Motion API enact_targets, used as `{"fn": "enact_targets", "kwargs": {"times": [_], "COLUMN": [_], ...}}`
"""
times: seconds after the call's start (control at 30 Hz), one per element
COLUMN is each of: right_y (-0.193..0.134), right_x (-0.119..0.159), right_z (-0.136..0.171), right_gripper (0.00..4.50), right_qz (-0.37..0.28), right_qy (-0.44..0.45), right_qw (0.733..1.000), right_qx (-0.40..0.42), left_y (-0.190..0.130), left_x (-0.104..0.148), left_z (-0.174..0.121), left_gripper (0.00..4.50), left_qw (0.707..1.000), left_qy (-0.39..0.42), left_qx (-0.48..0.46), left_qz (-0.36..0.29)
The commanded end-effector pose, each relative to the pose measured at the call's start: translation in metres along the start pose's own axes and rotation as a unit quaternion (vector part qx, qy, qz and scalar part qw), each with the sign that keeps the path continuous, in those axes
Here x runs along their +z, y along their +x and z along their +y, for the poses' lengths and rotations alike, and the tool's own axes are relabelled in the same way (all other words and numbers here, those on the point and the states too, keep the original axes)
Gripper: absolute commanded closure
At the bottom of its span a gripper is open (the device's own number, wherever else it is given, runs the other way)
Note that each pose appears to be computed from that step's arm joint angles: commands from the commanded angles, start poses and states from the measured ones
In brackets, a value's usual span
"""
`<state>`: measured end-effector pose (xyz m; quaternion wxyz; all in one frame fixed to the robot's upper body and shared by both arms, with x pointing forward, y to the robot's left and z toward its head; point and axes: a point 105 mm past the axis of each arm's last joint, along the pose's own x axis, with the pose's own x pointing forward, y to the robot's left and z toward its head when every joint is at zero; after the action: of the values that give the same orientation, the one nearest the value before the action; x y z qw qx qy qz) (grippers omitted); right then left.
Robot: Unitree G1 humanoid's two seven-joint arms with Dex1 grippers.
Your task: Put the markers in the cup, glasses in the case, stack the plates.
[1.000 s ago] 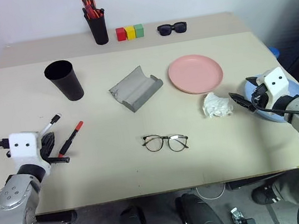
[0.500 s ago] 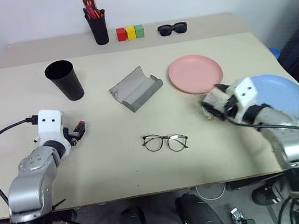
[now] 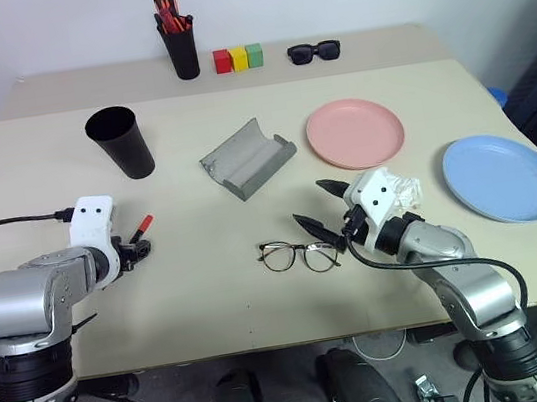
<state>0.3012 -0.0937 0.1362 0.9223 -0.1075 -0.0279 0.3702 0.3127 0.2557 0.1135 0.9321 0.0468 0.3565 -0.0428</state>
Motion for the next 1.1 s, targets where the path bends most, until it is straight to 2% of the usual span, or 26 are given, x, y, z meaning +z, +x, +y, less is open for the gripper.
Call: {"fn": "enact_targets", "kwargs": {"times": [0.03, 0.1, 0.17, 0.33, 0.47, 0.6, 0.73, 0.9, 1.1], "right_y": [0.004, 0.006, 0.008, 0.015, 0.032, 0.055, 0.079, 0.098, 0.106], "right_x": [0.013, 0.012, 0.013, 0.019, 0.030, 0.041, 0.046, 0.051, 0.059], "right_z": [0.001, 0.001, 0.002, 0.002, 0.006, 0.006, -0.003, -0.012, -0.007], "right_gripper": [0.64, 0.64, 0.64, 0.64, 0.64, 0.64, 0.64, 0.64, 0.64], "right_qz": [-0.024, -0.025, -0.026, -0.039, -0.067, -0.104, -0.121, -0.125, -0.147], "right_qy": [-0.011, -0.011, -0.011, -0.019, -0.048, -0.081, -0.106, -0.105, -0.097], "right_qw": [1.000, 1.000, 1.000, 0.999, 0.997, 0.991, 0.983, 0.978, 0.976], "right_qx": [0.002, 0.001, 0.000, 0.003, 0.002, -0.031, -0.093, -0.129, -0.128], "left_y": [0.002, 0.002, 0.002, -0.013, -0.048, -0.071, -0.073, -0.067, -0.046], "left_x": [-0.007, -0.002, 0.004, 0.054, 0.103, 0.140, 0.171, 0.202, 0.216], "left_z": [0.005, 0.007, 0.010, 0.016, -0.003, -0.007, -0.001, 0.004, 0.021], "left_gripper": [3.41, 4.40, 4.45, 4.45, 4.45, 4.45, 4.45, 4.45, 4.45], "left_qw": [1.000, 1.000, 0.999, 0.978, 0.923, 0.867, 0.823, 0.784, 0.776], "left_qy": [-0.006, -0.011, -0.023, 0.026, 0.046, 0.031, 0.025, 0.016, -0.003], "left_qx": [0.007, 0.012, 0.019, 0.063, 0.022, 0.043, 0.126, 0.173, 0.205], "left_qz": [0.019, 0.004, -0.017, -0.197, -0.382, -0.496, -0.554, -0.595, -0.596]}}
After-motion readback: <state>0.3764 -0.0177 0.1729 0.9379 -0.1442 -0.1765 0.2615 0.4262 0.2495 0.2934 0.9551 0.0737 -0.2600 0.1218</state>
